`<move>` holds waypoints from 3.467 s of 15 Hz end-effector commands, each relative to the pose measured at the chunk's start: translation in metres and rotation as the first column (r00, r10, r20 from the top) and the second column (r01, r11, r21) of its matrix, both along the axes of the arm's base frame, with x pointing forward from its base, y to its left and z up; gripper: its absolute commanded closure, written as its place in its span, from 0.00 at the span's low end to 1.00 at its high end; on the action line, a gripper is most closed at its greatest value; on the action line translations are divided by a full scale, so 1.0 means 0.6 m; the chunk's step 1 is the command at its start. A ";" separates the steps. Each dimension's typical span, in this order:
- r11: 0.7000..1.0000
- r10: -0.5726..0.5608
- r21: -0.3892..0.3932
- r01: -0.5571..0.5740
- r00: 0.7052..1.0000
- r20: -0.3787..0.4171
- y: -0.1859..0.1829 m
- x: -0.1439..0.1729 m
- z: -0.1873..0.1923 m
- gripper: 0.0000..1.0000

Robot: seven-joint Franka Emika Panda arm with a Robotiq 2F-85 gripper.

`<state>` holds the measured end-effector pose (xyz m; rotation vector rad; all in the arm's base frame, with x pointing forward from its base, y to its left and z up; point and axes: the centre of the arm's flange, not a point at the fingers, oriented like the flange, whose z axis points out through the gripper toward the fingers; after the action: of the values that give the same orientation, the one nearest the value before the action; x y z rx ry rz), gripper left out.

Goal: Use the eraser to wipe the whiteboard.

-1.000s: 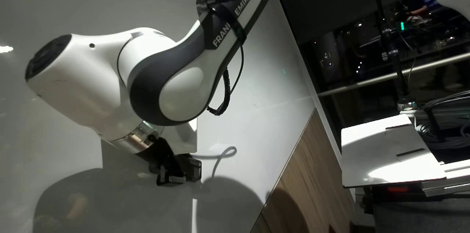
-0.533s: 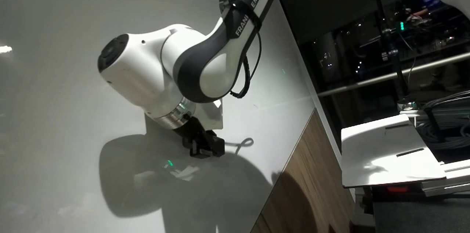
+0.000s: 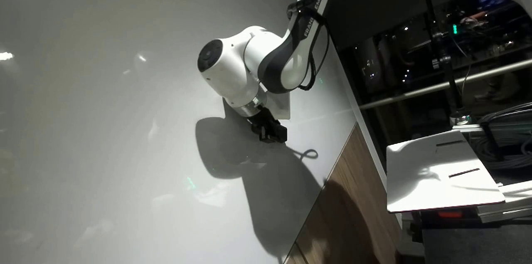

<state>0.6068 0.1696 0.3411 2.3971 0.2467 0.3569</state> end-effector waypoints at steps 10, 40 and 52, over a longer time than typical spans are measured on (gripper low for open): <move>0.986 -0.097 0.149 0.077 0.987 0.128 -0.366 0.024 0.048 0.70; 0.950 0.167 0.235 -0.205 0.971 0.171 -0.309 -0.035 -0.008 0.70; 0.950 0.069 0.309 0.051 0.928 -0.365 -0.250 -0.162 -0.051 0.70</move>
<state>0.5231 0.0423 0.2715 2.7656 0.4238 0.1366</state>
